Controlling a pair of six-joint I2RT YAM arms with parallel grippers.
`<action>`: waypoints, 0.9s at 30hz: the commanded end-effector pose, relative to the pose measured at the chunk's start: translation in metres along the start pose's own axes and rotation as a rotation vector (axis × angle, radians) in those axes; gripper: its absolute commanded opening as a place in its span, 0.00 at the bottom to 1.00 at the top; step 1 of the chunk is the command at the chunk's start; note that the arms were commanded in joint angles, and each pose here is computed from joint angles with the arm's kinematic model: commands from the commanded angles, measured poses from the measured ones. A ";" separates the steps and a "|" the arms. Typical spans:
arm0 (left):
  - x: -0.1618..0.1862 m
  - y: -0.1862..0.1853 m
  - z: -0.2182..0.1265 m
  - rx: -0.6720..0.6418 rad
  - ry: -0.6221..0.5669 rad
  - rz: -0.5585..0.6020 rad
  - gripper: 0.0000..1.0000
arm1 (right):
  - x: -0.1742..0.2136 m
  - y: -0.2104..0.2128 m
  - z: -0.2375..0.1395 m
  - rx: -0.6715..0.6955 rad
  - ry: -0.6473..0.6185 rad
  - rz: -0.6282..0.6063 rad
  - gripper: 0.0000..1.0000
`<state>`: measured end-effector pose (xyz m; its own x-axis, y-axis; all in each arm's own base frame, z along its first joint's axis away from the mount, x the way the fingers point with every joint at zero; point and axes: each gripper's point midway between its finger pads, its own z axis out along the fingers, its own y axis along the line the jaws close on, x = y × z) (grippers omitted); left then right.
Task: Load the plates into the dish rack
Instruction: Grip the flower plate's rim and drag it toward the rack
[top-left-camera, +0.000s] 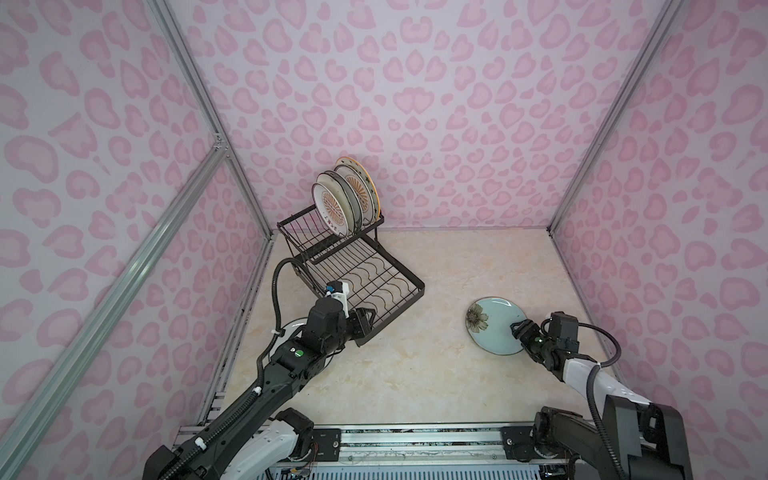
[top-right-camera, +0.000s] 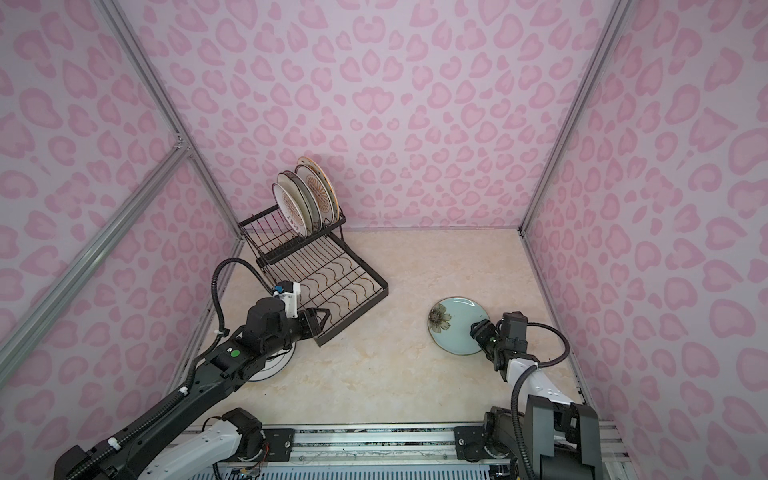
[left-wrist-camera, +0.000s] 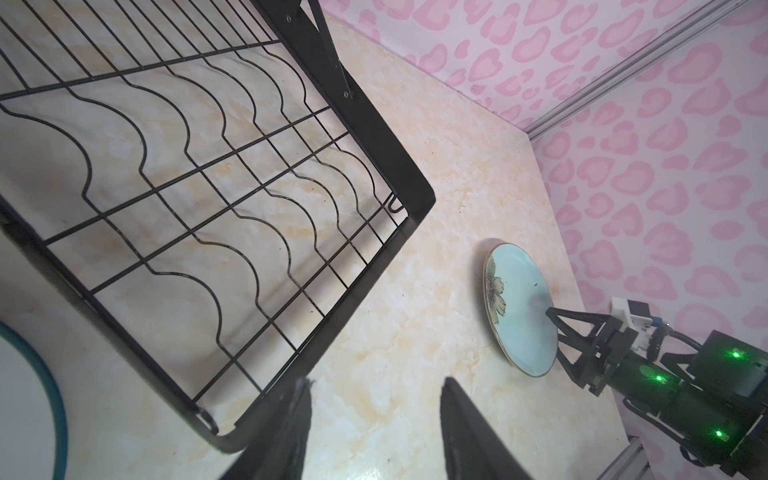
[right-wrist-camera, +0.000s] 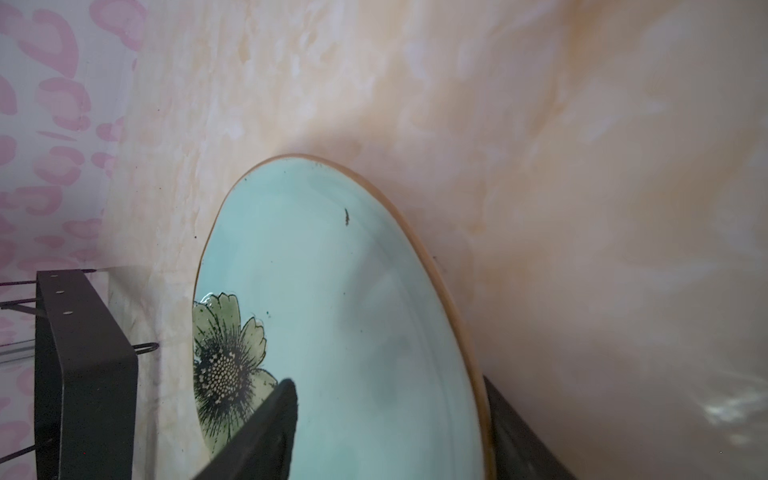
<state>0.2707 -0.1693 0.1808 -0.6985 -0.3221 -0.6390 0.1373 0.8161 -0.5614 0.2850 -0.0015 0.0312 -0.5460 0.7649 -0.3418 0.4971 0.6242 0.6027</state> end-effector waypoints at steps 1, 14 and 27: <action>-0.004 -0.004 -0.001 0.011 -0.010 -0.002 0.53 | 0.021 0.000 0.009 0.020 0.075 0.034 0.66; -0.005 0.001 -0.005 -0.016 -0.016 0.004 0.52 | 0.047 0.041 0.052 -0.086 0.222 -0.040 0.52; -0.006 -0.001 0.000 -0.022 0.000 -0.002 0.52 | 0.056 0.042 0.067 -0.123 0.283 -0.039 0.40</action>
<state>0.2717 -0.1675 0.1791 -0.7079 -0.3168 -0.6313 0.1183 0.8279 -0.5482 0.3513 0.0787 0.0234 -0.6950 0.6551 -0.2962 0.2667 0.6175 0.7400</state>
